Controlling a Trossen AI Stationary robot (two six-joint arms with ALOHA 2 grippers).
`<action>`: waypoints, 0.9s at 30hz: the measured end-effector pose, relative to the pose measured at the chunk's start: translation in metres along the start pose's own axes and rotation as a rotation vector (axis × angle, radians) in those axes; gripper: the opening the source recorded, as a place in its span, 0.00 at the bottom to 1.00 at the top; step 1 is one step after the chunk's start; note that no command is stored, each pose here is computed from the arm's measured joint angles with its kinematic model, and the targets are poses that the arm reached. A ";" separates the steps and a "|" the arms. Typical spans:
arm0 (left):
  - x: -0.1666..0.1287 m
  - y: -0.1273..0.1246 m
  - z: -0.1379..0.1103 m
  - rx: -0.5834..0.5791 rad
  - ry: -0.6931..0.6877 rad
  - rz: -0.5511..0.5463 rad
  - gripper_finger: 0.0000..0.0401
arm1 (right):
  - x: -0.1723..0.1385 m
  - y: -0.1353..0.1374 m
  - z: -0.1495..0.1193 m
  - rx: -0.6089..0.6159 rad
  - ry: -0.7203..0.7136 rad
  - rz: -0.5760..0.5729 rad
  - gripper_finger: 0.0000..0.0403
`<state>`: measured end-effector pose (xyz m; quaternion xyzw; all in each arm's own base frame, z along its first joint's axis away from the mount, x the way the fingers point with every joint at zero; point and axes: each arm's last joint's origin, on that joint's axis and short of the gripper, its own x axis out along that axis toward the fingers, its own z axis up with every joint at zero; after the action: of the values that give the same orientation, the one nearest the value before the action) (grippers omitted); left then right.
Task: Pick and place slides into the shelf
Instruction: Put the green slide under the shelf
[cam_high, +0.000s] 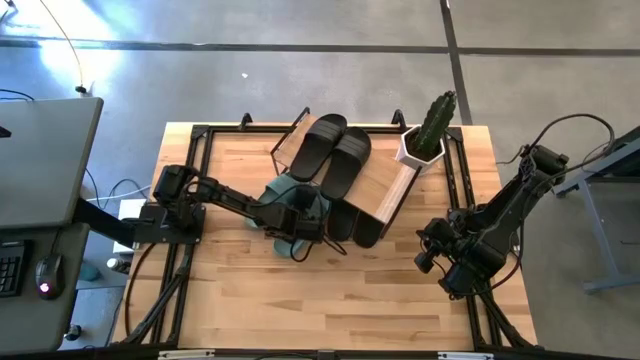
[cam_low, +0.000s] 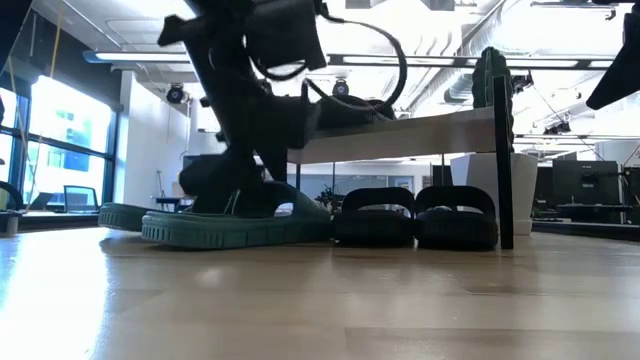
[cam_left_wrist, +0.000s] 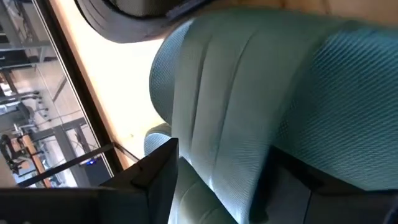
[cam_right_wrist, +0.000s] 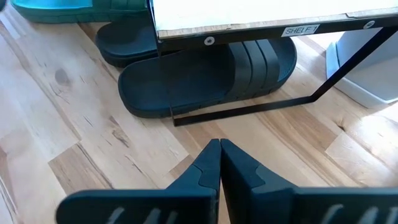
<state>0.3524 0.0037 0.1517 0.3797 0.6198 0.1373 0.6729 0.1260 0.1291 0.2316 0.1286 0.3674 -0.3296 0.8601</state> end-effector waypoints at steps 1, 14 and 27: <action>-0.004 0.000 0.001 -0.003 0.000 -0.005 0.47 | 0.000 0.000 0.000 -0.001 0.000 0.000 0.00; -0.085 0.004 0.003 -0.171 0.155 -0.059 0.36 | 0.000 0.001 0.000 -0.056 0.000 0.005 0.00; -0.231 0.037 0.019 -0.617 -0.062 -0.680 0.04 | 0.000 0.007 0.000 -0.224 -0.008 0.055 0.00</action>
<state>0.3353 -0.1296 0.3446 -0.0593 0.6189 0.0755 0.7796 0.1301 0.1345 0.2314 0.0405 0.3947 -0.2635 0.8793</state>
